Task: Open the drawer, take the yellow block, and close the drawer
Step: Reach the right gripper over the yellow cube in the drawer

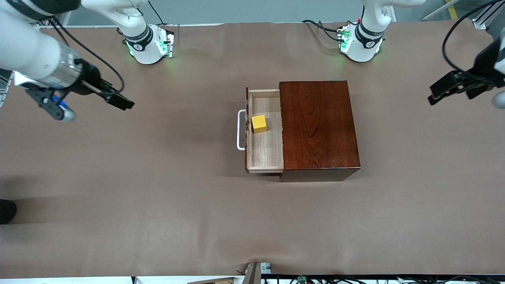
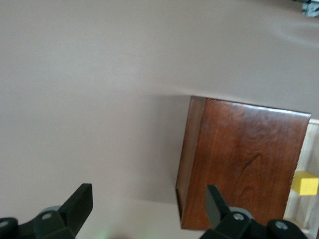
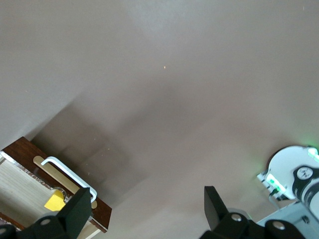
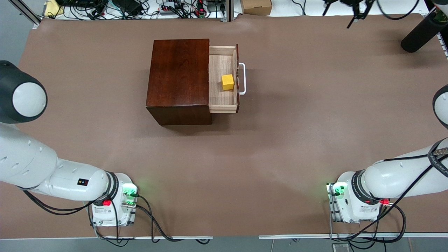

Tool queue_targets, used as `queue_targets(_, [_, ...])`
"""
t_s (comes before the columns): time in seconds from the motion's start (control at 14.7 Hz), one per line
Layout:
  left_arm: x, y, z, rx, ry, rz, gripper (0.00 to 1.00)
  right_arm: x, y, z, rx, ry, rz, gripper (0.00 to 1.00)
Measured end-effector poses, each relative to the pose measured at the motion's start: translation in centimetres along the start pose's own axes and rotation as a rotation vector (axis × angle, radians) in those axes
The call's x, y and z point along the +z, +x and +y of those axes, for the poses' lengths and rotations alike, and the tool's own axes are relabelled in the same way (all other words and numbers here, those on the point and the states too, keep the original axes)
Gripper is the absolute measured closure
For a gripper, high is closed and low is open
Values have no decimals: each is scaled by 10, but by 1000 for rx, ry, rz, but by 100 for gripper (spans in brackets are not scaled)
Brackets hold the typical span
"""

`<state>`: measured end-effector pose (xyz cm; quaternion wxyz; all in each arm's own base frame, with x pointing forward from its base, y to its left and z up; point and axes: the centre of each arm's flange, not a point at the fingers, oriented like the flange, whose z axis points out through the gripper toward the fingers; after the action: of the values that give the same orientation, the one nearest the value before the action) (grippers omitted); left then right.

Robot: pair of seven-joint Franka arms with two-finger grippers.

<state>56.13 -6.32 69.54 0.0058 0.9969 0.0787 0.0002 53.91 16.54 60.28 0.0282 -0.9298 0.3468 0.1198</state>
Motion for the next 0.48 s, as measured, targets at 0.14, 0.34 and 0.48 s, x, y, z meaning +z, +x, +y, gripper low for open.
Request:
queue_targets(0.14, [0, -2, -14, -2, 4, -19, 0, 10, -15, -18, 57, 1, 6, 0])
queue_targets(0.34, [12, -8, -23, -1, 6, -43, 0, 26, -37, -43, 147, -6, 6, 0])
queue_targets(0.48, [22, -15, -21, 7, -4, -15, 0, 38, -56, -64, 204, 10, 13, 0])
